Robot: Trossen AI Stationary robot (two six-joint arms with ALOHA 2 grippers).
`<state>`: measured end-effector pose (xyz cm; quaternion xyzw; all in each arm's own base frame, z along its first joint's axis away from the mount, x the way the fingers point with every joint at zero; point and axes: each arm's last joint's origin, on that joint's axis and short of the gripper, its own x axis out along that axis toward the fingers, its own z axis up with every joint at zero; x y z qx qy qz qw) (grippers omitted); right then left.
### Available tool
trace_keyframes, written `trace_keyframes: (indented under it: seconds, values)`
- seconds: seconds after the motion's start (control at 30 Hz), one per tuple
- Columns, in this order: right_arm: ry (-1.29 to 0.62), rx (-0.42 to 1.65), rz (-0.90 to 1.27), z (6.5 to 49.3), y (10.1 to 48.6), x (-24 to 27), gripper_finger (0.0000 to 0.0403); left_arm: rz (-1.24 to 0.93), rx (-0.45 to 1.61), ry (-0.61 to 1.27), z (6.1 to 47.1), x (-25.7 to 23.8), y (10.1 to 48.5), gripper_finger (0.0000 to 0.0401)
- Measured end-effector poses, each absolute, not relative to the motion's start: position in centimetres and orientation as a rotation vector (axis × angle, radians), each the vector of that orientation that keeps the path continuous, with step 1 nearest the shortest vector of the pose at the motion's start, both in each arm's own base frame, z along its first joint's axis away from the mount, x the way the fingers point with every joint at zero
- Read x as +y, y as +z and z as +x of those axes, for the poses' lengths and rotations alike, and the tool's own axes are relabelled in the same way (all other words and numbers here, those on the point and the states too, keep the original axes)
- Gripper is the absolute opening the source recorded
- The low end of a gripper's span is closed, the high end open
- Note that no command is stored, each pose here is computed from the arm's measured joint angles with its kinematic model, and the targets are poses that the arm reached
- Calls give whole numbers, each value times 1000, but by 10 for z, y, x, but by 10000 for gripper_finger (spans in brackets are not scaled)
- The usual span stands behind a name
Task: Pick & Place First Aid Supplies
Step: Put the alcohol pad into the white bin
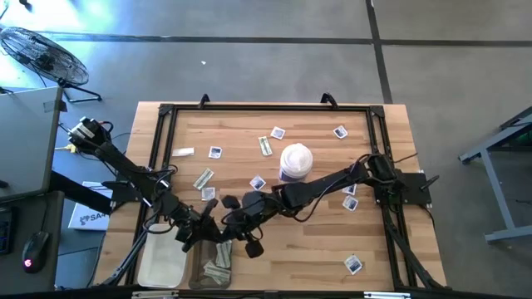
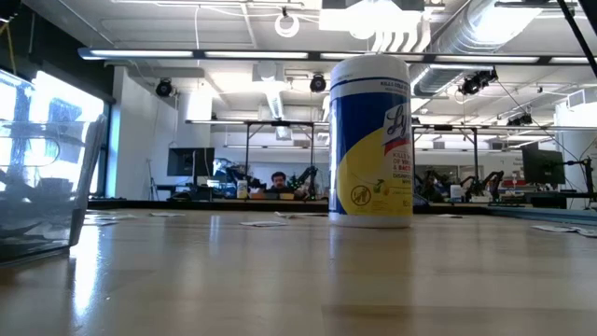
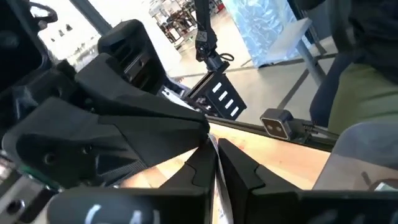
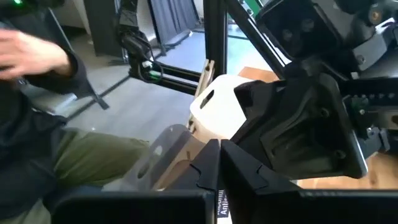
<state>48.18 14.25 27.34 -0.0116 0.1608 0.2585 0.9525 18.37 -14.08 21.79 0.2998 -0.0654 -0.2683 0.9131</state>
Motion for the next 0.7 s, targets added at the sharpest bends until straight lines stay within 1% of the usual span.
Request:
trace_keyframes:
  seconds: [0.07,0.2,0.3,0.4,0.57,0.7]
  values:
    - [530,343,-76,477,275,147,24,594,-106,-535,185,-141,218,4]
    - [528,344,-161,463,290,157,60,566,1,-458,191,-143,226,2]
    - [469,381,-229,448,302,168,88,579,140,-411,197,-144,234,2]
    - [394,465,-285,434,304,177,106,549,264,-395,201,-147,252,1]
    - [311,614,-369,418,294,188,112,367,462,-382,201,-148,290,1]
    - [267,728,-393,410,284,190,109,195,634,-418,187,-152,309,1]
